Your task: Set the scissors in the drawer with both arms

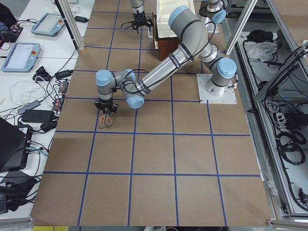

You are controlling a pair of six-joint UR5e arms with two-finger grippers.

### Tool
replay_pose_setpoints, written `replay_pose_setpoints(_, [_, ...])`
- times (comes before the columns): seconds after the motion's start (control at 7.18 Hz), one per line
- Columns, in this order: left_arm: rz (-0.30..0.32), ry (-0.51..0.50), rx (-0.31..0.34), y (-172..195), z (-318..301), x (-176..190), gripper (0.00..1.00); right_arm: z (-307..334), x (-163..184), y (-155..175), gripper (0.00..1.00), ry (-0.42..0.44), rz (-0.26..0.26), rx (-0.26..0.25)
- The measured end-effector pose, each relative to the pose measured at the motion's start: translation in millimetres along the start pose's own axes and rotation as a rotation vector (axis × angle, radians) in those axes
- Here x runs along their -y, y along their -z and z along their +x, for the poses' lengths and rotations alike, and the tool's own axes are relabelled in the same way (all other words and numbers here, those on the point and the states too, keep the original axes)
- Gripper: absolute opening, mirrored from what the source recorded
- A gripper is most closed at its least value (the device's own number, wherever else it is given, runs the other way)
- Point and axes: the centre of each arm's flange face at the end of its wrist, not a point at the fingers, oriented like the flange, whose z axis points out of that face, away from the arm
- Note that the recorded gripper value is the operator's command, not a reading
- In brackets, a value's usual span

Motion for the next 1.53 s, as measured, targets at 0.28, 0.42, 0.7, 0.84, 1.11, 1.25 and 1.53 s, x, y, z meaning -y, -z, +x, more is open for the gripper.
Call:
replay_pose_setpoints(0.28, [0.02,0.0,-0.048,47,5,16,0.0,4,-1,2,1.0,0.007,0.004,-0.008])
replay_pose_setpoints(0.42, [0.033,0.015,-0.075,78,10,28,0.0,10,1,-1,1.0,0.01,0.006,-0.015])
replay_pose_setpoints(0.7, [0.055,0.053,-0.117,120,19,56,0.0,34,4,-2,1.0,0.008,0.015,-0.042])
replay_pose_setpoints(0.84, [0.058,0.065,-0.12,131,20,66,0.0,43,1,3,1.0,0.004,0.02,-0.054])
replay_pose_setpoints(1.11, [0.058,0.078,-0.126,143,22,78,0.0,52,-3,7,1.0,0.0,0.024,-0.065])
replay_pose_setpoints(1.25, [0.059,0.08,-0.128,144,23,79,0.0,55,-3,7,1.0,0.0,0.026,-0.07])
replay_pose_setpoints(1.53, [0.061,0.08,-0.132,144,24,80,0.0,65,-3,12,1.0,-0.002,0.037,-0.099])
